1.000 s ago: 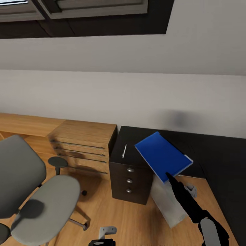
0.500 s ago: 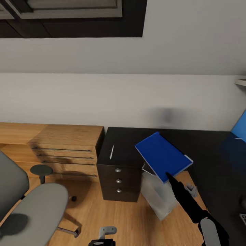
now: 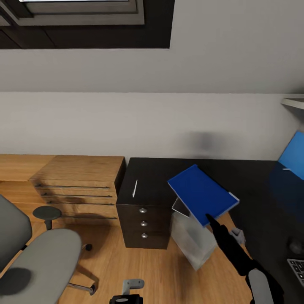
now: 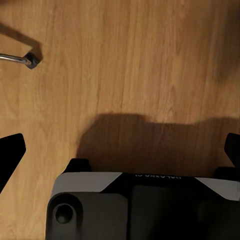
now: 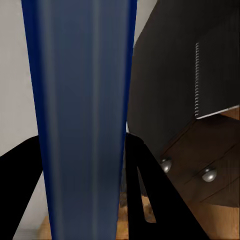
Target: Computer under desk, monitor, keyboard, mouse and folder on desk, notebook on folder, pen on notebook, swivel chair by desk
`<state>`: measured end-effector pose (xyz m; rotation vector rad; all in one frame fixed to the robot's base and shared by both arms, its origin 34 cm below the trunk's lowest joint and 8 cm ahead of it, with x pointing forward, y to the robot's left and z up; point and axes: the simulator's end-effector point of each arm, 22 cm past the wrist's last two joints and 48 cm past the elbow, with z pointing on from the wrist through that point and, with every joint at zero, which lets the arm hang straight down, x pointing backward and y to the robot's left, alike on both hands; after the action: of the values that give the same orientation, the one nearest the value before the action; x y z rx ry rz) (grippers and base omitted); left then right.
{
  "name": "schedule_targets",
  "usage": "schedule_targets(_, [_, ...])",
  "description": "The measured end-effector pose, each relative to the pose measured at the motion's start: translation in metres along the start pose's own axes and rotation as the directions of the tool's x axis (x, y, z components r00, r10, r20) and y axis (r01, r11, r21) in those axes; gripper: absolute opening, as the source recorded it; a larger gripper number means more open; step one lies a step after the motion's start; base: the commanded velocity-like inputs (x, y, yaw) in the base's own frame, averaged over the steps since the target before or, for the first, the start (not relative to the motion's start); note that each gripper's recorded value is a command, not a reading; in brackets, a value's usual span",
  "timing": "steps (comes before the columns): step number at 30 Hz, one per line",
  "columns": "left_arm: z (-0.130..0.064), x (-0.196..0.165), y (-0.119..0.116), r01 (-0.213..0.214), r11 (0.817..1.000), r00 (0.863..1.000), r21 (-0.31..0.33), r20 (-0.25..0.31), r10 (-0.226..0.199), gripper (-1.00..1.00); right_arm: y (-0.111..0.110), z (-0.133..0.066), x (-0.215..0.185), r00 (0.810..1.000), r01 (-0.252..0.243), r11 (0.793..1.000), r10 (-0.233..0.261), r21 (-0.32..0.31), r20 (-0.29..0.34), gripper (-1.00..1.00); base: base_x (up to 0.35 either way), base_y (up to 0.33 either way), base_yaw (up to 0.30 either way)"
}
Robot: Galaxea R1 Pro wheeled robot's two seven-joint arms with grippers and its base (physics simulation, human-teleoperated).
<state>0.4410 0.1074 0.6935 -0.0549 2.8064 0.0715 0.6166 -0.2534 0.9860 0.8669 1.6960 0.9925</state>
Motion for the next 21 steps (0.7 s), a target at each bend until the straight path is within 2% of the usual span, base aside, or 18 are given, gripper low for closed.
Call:
schedule_targets(3, [-0.003,-0.005,0.000,0.013,1.000,1.000,-0.002,0.022,-0.013,1.00,-0.018,0.001,-0.012,1.000,-0.002,0.995,0.000,0.100,0.018,-1.00,0.000,0.000,0.000])
schedule_targets(5, [-0.004,-0.007,0.001,0.019,1.000,0.999,-0.003,0.030,-0.018,1.00,-0.017,0.010,-0.026,0.999,-0.022,0.990,0.016,0.138,0.047,-1.00,0.000,0.000,0.000])
schedule_targets(8, [-0.005,-0.005,0.004,0.029,1.000,0.999,-0.009,0.029,-0.028,1.00,-0.017,0.033,-0.059,0.988,-0.081,0.975,0.051,0.205,0.149,-1.00,0.000,0.000,0.000])
schedule_targets(10, [-0.005,-0.004,0.006,0.032,0.999,0.999,-0.013,0.028,-0.032,1.00,-0.024,0.039,-0.076,0.973,-0.121,0.963,0.067,0.239,0.220,-1.00,0.000,0.000,0.000])
schedule_targets(11, [-0.002,-0.004,0.015,0.031,0.999,0.999,-0.026,0.027,-0.030,1.00,-0.035,0.042,-0.092,0.951,-0.160,0.950,0.075,0.268,0.301,-1.00,0.000,0.000,0.000])
schedule_targets(12, [-0.001,-0.003,0.022,0.029,0.999,0.999,-0.035,0.027,-0.028,1.00,-0.042,0.042,-0.102,0.931,-0.189,0.941,0.081,0.280,0.355,-1.00,0.000,0.000,0.000])
schedule_targets(13, [0.002,0.002,0.032,0.024,0.998,1.000,-0.051,0.017,-0.023,1.00,-0.050,0.038,-0.117,0.900,-0.218,0.932,0.076,0.290,0.430,-1.00,0.000,0.000,0.000])
schedule_targets(15, [0.010,0.029,0.048,0.004,0.997,0.999,-0.083,-0.037,-0.007,1.00,-0.060,0.030,-0.136,0.849,-0.266,0.921,0.085,0.284,0.522,-1.00,0.000,0.000,0.000])
schedule_targets(16, [0.012,0.040,0.054,-0.003,0.995,0.998,-0.095,-0.056,-0.003,1.00,-0.065,0.027,-0.140,0.830,-0.296,0.915,0.104,0.274,0.548,-1.00,0.000,0.000,0.000])
schedule_targets(17, [0.015,0.047,0.060,0.004,0.994,0.999,-0.109,-0.053,-0.009,1.00,-0.071,0.025,-0.141,0.803,-0.347,0.903,0.148,0.251,0.577,-1.00,0.000,0.000,0.000])
schedule_targets(18, [0.016,0.047,0.064,0.015,0.993,0.999,-0.117,-0.034,-0.020,1.00,-0.073,0.024,-0.140,0.785,-0.386,0.894,0.187,0.230,0.590,-1.00,0.000,0.000,0.000])
schedule_targets(19, [0.018,0.052,0.071,0.032,0.990,0.999,-0.135,-0.009,-0.034,1.00,-0.079,0.025,-0.135,0.762,-0.440,0.874,0.243,0.205,0.600,-1.00,0.000,0.000,0.000])
schedule_targets(21, [0.021,0.063,0.083,0.041,0.986,0.999,-0.161,0.007,-0.041,1.00,-0.087,0.026,-0.130,0.747,-0.478,0.856,0.278,0.197,0.604,-1.00,0.000,0.000,0.000])
